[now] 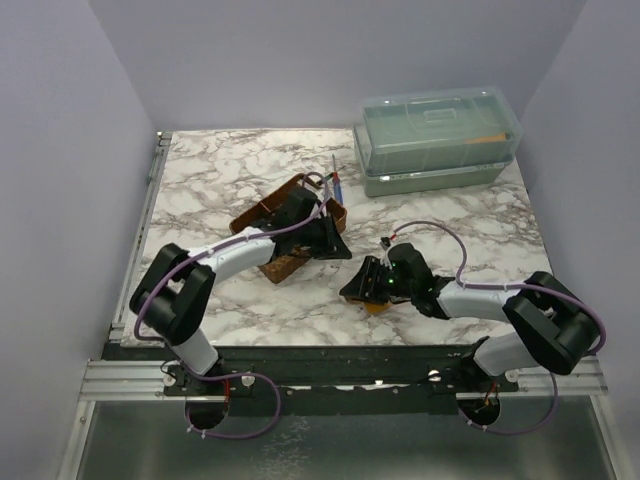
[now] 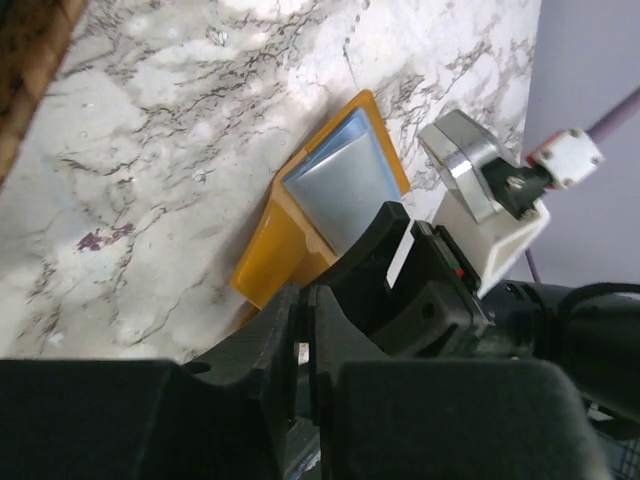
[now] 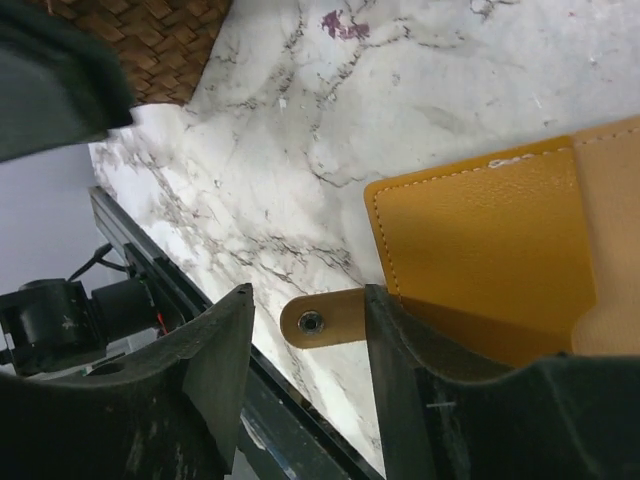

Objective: Put the credit cards into the card holder
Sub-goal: Open the card holder at the center of the board.

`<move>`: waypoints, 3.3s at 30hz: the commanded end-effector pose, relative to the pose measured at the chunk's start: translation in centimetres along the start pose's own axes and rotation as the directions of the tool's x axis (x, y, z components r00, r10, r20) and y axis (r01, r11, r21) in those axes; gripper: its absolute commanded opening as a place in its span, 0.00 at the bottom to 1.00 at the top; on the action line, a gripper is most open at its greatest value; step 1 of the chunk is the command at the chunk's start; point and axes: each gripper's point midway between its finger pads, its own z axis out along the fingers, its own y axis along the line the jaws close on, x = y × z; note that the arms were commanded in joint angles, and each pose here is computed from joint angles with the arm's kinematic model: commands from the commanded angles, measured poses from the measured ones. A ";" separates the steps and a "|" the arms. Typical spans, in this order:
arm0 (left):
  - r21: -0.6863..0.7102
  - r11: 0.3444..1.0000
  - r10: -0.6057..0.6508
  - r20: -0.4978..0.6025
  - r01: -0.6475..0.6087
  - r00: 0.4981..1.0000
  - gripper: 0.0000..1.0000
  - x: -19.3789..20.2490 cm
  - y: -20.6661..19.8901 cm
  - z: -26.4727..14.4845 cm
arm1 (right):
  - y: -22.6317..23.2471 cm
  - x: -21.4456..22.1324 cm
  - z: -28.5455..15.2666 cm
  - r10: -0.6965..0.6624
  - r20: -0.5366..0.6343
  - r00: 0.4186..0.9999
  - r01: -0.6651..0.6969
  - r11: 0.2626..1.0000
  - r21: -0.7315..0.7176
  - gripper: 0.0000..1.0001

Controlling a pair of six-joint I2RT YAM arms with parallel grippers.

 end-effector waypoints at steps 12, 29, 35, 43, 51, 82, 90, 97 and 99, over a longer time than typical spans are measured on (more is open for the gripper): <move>-0.017 1.000 0.014 -0.164 -0.017 0.986 0.00 4.6 0.9 8.2 | 1.2 -1.0 -1.9 -0.161 0.079 0.984 0.165 0.985 -0.049 0.67; -0.175 0.983 0.018 -0.202 -0.054 0.979 0.00 7.2 6.5 8.9 | -3.1 -4.0 -7.9 -0.168 0.086 0.982 0.119 0.905 0.409 0.80; -0.180 0.981 0.034 -0.205 -0.071 0.978 0.00 7.2 6.5 8.7 | -5.7 -7.1 -8.2 -0.118 0.131 0.984 0.056 0.914 0.402 0.71; -0.177 0.981 0.046 -0.210 -0.084 0.977 0.00 7.2 6.3 8.6 | -9.0 -7.6 -8.5 -0.134 0.128 0.983 0.047 0.849 0.526 0.73; -0.176 0.981 0.045 -0.215 -0.084 0.976 0.00 7.3 6.3 8.7 | -10.4 -7.0 -7.7 -0.111 0.097 0.989 0.039 0.830 0.557 0.77; -0.172 0.981 0.057 -0.186 -0.089 0.981 0.00 6.6 5.4 8.3 | -1.8 -2.1 -5.4 -0.011 -0.035 0.999 0.011 1.000 -0.015 0.76; -0.163 0.983 0.062 -0.165 -0.089 0.984 0.00 6.0 4.5 7.9 | 0.0 -1.1 -5.7 0.019 -0.066 0.998 -0.028 0.990 -0.136 0.69; -0.176 0.980 0.065 -0.152 -0.092 0.986 0.00 5.6 4.4 7.3 | 0.3 -1.6 -5.4 0.023 -0.058 0.998 -0.031 0.989 -0.147 0.67; -0.183 0.979 0.062 -0.153 -0.090 0.986 0.00 5.7 4.5 7.1 | 1.5 -1.6 -5.8 -0.001 -0.052 0.999 -0.011 0.976 -0.215 0.67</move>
